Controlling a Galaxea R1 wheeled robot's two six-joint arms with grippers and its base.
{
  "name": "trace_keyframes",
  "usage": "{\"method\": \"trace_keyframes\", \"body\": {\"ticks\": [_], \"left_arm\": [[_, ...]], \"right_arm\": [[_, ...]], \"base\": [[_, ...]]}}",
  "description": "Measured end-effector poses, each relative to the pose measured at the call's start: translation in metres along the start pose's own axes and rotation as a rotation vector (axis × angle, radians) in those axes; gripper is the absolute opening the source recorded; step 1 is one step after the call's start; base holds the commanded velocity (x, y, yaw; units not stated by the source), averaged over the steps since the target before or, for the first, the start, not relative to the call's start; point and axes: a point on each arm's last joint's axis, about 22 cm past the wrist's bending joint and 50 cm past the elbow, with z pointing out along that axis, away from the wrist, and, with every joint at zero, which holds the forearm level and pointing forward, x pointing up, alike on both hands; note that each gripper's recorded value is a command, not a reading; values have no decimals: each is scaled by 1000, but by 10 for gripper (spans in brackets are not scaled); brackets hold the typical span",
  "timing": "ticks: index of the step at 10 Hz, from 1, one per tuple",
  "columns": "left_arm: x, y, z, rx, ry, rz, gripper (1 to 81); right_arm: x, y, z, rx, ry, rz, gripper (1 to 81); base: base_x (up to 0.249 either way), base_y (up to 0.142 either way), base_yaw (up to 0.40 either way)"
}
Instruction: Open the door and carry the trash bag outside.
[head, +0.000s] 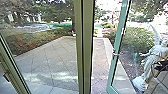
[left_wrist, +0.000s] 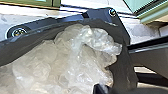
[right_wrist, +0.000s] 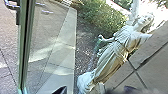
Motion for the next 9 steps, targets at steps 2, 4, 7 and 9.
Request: {"method": "trace_keyframes", "body": {"ticks": [2,4,7,9], "left_arm": [[-3,1,0,-1,-3,-9,10],[-7,3,0,-3,-8,-19,10],[-8,3,0,-2,-6,-21,10],[-7,3,0,-2,-6,-21,10]], "right_arm": [[11,14,7,-45,19,-11,811],[15,31,17,-85,38,-1,811],[-13,36,31,-104,24,-14,811],[-25,12,36,-80,-25,14,811]], "base": [[0,0,0],[0,0,0],[0,0,0],[0,0,0]]}}
